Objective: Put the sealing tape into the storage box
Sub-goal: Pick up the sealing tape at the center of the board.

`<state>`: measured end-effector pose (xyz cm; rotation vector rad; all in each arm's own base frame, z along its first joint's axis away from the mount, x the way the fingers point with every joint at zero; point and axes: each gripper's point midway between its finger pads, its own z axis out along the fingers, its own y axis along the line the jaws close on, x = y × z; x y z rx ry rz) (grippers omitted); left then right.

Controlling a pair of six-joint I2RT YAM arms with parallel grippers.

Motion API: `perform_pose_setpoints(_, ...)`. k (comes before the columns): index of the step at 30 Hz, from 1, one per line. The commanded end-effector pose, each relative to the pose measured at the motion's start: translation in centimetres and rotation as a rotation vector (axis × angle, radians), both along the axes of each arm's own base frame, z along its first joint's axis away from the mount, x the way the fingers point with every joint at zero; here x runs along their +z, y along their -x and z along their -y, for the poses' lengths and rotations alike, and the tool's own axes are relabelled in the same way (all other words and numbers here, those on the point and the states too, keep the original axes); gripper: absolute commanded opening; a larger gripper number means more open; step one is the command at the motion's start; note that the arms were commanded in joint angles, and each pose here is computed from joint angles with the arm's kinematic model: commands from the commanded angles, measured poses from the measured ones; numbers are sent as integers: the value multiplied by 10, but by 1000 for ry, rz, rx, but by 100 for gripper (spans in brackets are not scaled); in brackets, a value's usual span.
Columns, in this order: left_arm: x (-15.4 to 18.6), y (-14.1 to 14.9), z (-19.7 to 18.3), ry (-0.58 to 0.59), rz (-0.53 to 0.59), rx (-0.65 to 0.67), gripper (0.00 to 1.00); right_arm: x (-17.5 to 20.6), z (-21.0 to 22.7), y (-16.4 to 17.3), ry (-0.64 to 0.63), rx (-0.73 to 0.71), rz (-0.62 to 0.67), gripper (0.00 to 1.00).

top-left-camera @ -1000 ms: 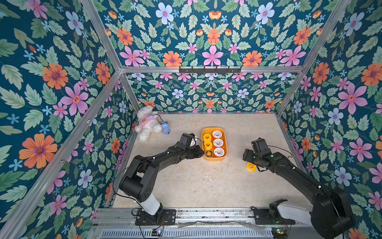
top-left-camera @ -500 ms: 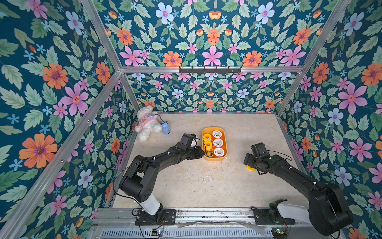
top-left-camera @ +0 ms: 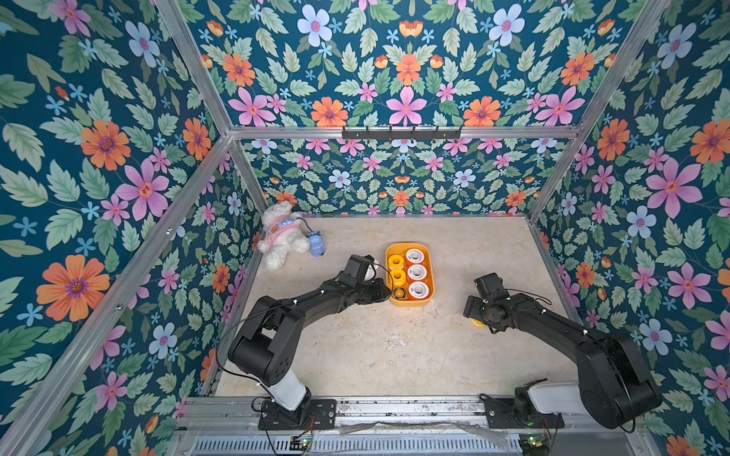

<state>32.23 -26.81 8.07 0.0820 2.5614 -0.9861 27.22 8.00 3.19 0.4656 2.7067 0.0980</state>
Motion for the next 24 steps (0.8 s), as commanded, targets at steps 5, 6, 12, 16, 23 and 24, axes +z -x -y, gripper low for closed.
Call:
perform_pose_setpoints(5, 0, 0, 3, -1, 7, -18, 18, -4, 3, -2, 23, -7, 0, 81)
perform_pose_setpoints(6, 1, -1, 3, -1, 10, -17, 18, -5, 4, -2, 26, -6, -3, 80)
perform_pose_setpoints(12, -1, -1, 3, -3, 6, -16, 18, -12, 5, 0, 41, -3, -29, 71)
perform_pose_setpoints(16, -1, -1, 3, -2, 3, -15, 18, -7, 5, -1, 43, 6, -28, 65)
perform_pose_setpoints(23, 1, -1, 3, -1, 7, -14, 18, 7, -5, -6, 0, 46, -3, 60)
perform_pose_setpoints(24, 0, -1, 3, -2, 6, -13, 18, 10, -8, -7, -14, 54, 2, 59)
